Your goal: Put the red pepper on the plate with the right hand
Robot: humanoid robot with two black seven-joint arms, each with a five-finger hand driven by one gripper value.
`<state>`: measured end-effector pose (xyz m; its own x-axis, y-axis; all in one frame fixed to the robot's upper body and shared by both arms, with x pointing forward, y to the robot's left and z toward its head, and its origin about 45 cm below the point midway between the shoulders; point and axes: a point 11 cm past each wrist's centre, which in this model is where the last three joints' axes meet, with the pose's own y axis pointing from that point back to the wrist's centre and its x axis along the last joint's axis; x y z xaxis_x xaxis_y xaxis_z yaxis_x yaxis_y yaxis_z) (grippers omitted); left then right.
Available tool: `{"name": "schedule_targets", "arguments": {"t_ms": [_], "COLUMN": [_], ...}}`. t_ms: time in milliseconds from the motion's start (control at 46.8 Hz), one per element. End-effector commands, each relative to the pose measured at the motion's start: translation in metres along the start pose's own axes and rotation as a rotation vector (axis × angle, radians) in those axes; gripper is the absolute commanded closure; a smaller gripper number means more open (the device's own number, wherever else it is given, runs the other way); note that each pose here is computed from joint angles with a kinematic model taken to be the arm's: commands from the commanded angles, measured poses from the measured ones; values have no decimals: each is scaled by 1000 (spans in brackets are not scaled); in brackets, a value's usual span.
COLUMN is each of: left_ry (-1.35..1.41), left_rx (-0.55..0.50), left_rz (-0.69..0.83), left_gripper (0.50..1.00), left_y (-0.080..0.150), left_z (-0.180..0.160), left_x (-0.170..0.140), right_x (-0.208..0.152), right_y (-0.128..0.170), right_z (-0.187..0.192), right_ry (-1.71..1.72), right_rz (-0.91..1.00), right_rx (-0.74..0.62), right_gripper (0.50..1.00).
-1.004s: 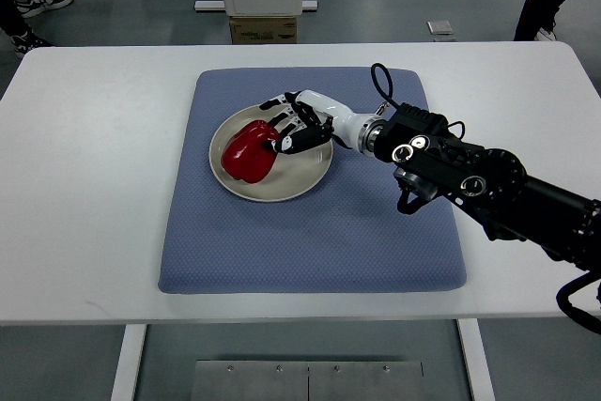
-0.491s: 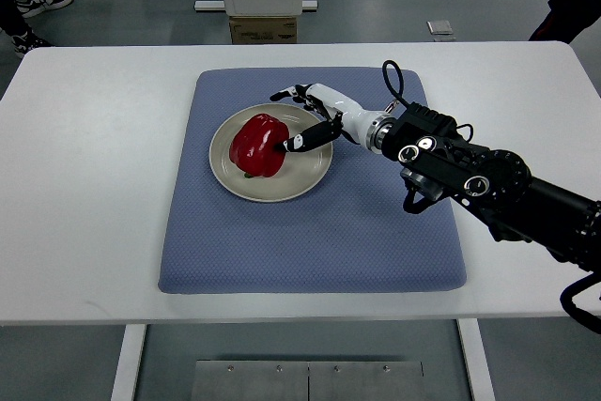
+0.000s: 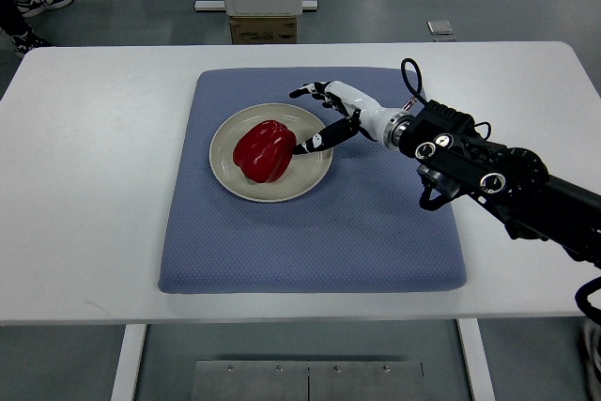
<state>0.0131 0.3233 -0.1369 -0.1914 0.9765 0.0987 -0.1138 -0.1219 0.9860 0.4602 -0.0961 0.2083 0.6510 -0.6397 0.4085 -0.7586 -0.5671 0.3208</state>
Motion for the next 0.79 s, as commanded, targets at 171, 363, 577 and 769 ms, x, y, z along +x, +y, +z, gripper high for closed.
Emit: {"name": "schedule_targets", "arguments": {"t_ms": [171, 363, 577, 769], "left_ry": [0, 0, 0, 0], "left_rx": [0, 0, 0, 0], "left_rz": [0, 0, 0, 0], "left_gripper": [500, 500, 500, 500], "left_y": [0, 0, 0, 0], "left_z": [0, 0, 0, 0], "left_x": [0, 0, 0, 0], "right_x": [35, 61, 80, 94], "right_y": [15, 25, 37, 49], "right_z": [15, 19, 33, 49], "right_ry": [12, -41, -237, -445], "right_rz": [58, 116, 195, 295], "right_rx": [-33, -34, -31, 8], "right_gripper": [500, 500, 500, 500]}}
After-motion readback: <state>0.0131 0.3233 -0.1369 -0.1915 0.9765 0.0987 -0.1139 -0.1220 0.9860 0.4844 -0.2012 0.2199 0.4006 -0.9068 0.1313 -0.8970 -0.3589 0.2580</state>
